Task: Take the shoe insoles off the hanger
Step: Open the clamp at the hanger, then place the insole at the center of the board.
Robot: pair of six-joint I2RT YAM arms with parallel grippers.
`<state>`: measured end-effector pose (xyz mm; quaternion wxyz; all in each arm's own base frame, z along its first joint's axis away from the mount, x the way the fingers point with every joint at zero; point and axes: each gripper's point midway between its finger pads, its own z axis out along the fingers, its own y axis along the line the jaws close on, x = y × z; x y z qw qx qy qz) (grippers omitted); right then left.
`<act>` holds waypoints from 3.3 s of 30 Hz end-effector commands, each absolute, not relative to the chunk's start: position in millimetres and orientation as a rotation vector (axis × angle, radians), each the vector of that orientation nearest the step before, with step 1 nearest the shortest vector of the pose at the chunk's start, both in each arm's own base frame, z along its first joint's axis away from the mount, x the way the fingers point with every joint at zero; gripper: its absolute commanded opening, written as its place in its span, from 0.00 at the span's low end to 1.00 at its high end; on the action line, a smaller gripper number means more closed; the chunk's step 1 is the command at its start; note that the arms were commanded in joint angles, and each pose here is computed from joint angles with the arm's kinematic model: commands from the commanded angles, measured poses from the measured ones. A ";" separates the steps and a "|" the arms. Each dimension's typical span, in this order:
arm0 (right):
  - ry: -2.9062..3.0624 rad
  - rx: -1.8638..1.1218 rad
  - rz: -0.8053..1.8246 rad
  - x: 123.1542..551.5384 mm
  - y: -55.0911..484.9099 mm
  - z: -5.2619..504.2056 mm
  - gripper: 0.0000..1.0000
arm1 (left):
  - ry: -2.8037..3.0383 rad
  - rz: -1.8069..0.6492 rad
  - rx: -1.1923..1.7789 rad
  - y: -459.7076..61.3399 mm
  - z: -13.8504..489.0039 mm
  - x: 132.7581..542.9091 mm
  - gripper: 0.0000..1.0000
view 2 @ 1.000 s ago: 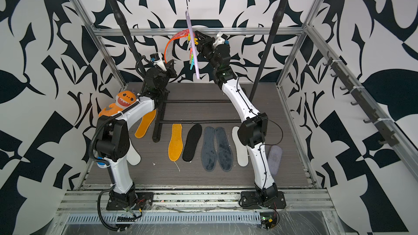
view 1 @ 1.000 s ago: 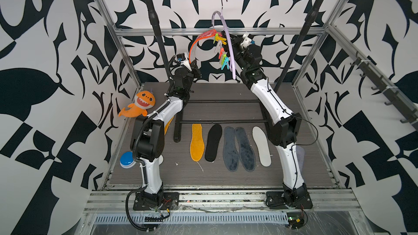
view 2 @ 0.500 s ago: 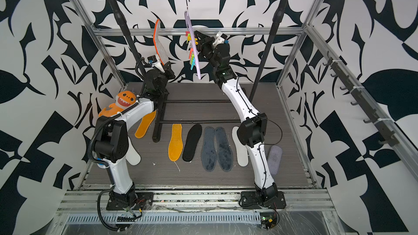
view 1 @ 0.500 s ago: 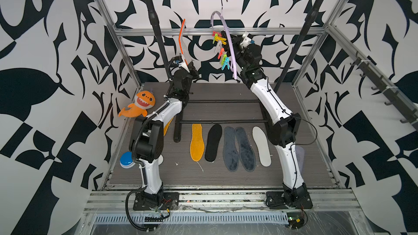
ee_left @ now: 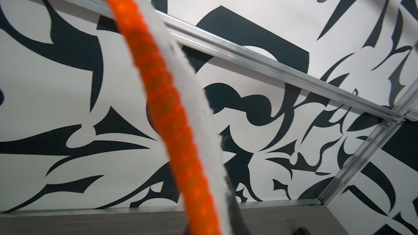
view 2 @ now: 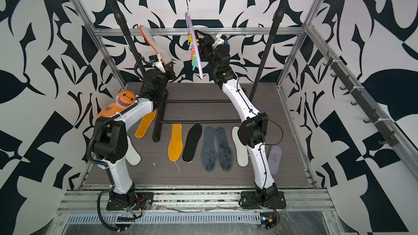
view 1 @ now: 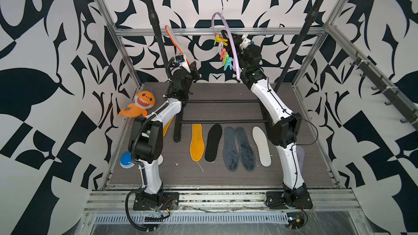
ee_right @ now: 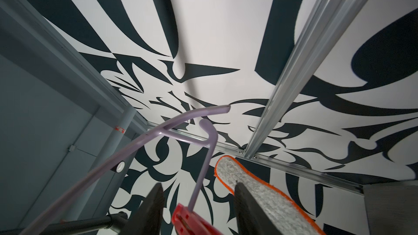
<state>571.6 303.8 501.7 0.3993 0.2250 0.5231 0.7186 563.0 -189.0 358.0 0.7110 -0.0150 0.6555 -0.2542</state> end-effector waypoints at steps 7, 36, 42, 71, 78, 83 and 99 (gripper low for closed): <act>1.246 0.493 1.714 528.3 246.8 550.4 0.63 | 1.440 -0.670 0.158 -229.1 375.4 512.5 0.00; 1.890 0.397 1.087 440.0 199.3 366.0 0.59 | 1.880 -0.799 0.179 -235.0 256.0 388.4 0.00; 2.021 0.327 0.982 418.2 202.7 332.4 0.57 | 1.971 -0.777 0.205 -236.0 230.9 356.8 0.00; 2.190 0.258 0.838 318.7 171.0 254.5 0.56 | 2.179 -0.835 0.263 -252.4 163.0 226.7 0.00; 2.190 0.287 0.845 310.4 166.0 244.1 0.59 | 2.200 -0.879 0.300 -251.9 155.0 209.6 0.00; 2.225 0.304 0.848 303.6 164.6 228.6 0.61 | 2.218 -0.933 0.339 -253.0 149.2 196.5 0.00; 2.181 0.244 1.242 275.3 197.2 216.8 0.75 | 2.131 -1.373 0.595 -273.8 163.7 129.9 0.00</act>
